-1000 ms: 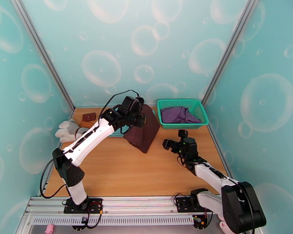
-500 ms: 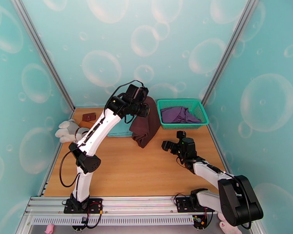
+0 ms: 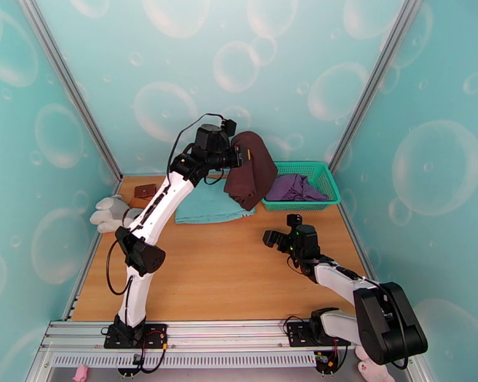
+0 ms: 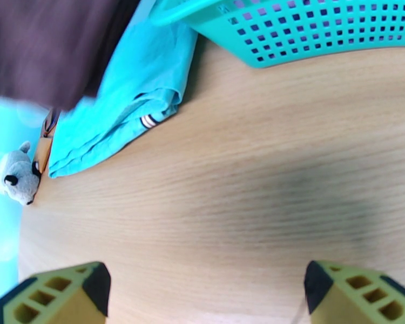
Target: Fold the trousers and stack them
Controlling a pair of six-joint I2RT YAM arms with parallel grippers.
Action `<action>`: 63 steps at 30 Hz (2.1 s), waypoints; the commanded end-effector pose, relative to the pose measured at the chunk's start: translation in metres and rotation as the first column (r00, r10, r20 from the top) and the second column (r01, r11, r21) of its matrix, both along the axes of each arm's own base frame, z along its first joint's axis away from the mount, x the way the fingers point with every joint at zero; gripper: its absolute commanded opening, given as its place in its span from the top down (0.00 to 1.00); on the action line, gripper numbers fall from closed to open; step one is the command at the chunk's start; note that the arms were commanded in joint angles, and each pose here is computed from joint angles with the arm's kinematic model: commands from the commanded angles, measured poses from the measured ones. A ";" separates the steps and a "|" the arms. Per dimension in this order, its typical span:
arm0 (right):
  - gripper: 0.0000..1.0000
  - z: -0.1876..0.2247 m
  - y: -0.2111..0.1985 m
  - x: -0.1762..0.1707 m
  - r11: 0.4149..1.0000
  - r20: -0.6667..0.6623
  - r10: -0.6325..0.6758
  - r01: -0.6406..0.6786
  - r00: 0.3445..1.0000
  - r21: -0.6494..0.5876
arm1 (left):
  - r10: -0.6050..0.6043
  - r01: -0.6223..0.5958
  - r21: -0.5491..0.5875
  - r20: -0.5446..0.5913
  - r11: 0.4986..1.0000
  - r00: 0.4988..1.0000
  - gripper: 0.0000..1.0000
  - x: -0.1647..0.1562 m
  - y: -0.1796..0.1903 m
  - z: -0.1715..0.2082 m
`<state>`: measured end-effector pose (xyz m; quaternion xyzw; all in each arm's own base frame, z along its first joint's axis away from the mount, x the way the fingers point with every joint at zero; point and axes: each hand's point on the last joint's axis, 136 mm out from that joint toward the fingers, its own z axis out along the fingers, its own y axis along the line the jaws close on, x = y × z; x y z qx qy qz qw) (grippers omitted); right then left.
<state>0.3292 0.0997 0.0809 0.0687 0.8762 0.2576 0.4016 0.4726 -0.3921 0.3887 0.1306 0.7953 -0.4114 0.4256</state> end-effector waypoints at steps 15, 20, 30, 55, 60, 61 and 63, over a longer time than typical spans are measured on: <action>0.01 0.010 0.007 0.010 0.999 0.021 0.015 -0.016 1.000 0.046 | 0.122 -0.107 -0.369 0.017 0.923 0.992 1.00 0.037 -0.013 0.049; 0.01 0.008 0.007 0.009 0.999 0.015 0.019 -0.020 1.000 0.047 | 0.253 -0.257 -0.264 -0.051 0.930 0.966 1.00 0.073 0.028 -0.001; 0.01 0.001 0.017 0.010 0.996 -0.013 0.057 -0.056 0.998 0.067 | 0.361 -0.351 0.088 -0.313 0.932 0.878 1.00 0.147 0.143 -0.191; 0.01 0.001 0.060 0.013 0.981 0.028 0.186 -0.187 0.982 0.045 | 0.472 -0.457 0.177 -0.052 0.871 0.880 1.00 0.165 0.197 -0.127; 0.01 0.000 0.058 0.012 0.981 0.022 0.183 -0.184 0.983 0.057 | 0.414 -0.418 -0.076 -0.067 0.905 0.908 1.00 0.134 0.131 -0.046; 0.01 0.000 0.057 0.012 0.982 0.022 0.181 -0.181 0.983 0.057 | 0.385 -0.388 -0.139 -0.052 0.911 0.922 1.00 0.125 0.114 -0.025; 0.01 -0.001 0.055 0.012 0.982 0.019 0.179 -0.180 0.984 0.059 | 0.337 -0.324 -0.247 0.009 0.913 0.942 1.00 0.107 0.083 0.017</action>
